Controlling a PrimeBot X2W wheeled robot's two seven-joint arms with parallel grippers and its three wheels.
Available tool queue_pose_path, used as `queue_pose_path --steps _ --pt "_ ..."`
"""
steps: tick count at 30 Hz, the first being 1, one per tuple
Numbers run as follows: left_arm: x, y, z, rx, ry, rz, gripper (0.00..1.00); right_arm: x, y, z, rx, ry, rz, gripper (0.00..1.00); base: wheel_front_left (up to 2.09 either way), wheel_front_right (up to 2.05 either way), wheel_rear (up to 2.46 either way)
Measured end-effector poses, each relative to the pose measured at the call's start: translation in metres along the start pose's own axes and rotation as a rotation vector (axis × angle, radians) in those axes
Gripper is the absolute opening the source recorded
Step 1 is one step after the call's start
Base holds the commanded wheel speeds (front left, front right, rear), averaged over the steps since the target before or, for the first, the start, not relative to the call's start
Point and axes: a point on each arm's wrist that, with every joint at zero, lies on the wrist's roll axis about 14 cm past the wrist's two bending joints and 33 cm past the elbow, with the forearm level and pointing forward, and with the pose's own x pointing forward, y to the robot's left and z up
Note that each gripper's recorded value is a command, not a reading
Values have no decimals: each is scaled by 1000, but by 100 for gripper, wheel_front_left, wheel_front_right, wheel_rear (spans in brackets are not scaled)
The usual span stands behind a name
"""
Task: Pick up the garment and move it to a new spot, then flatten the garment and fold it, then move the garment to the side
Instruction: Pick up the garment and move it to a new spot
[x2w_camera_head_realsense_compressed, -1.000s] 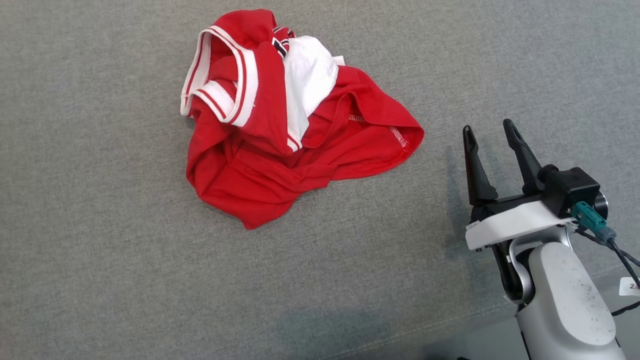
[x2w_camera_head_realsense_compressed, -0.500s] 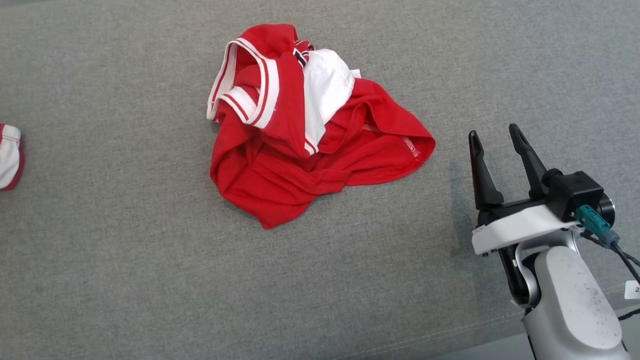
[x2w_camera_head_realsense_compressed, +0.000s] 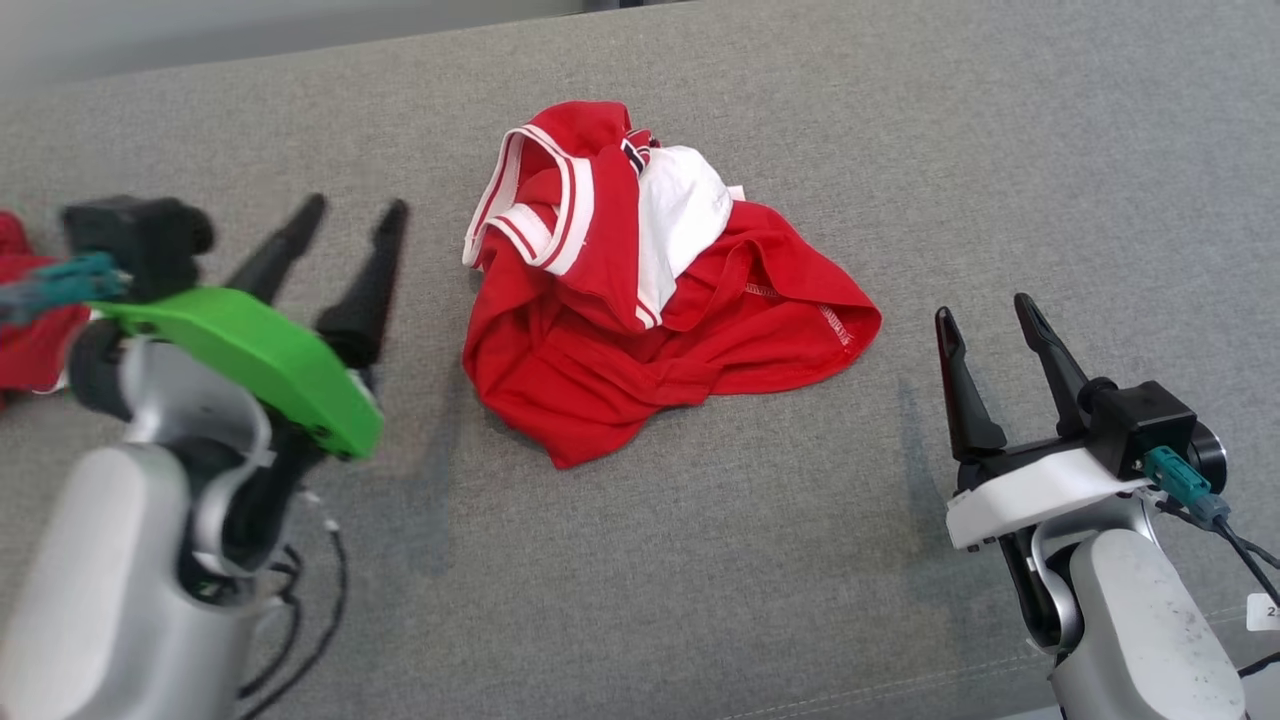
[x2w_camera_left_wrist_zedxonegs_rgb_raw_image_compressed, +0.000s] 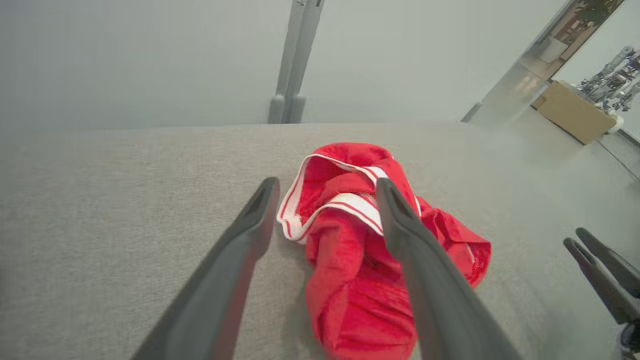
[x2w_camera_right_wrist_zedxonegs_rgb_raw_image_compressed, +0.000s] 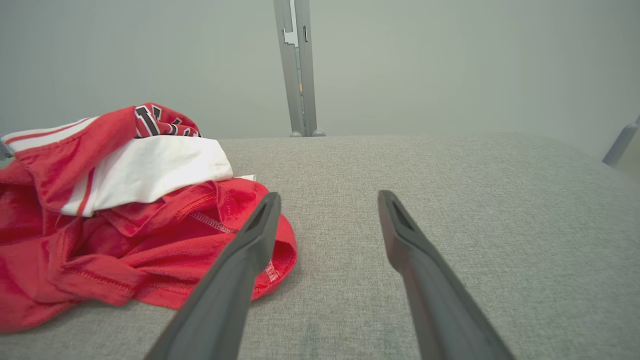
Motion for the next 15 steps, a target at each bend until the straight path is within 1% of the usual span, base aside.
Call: queue_pose_path --steps 2,3,4,6,8,11,15 --pt "6 -27 -16 -26 30 -52 100 -1 0 1 -2 -1 1 100 0 0 0" --pt "9 -34 -26 -11 54 -62 100 -2 0 1 -3 -1 2 100 0 0 0" --pt "11 -39 -34 4 73 -65 100 -4 -2 0 -5 2 -2 100 0 0 0" --pt "17 -46 -50 -19 113 -71 100 -7 -3 -1 -8 10 -5 100 0 0 0" --pt "22 -51 -64 -15 146 -82 100 -11 -5 -3 -10 18 -10 100 0 0 0" --pt "28 -63 -75 -20 178 -122 100 -14 -10 -4 -15 22 -23 100 0 0 0" --pt "39 -74 -76 -12 189 -158 100 -18 -14 -5 -18 29 -37 100 0 0 0"
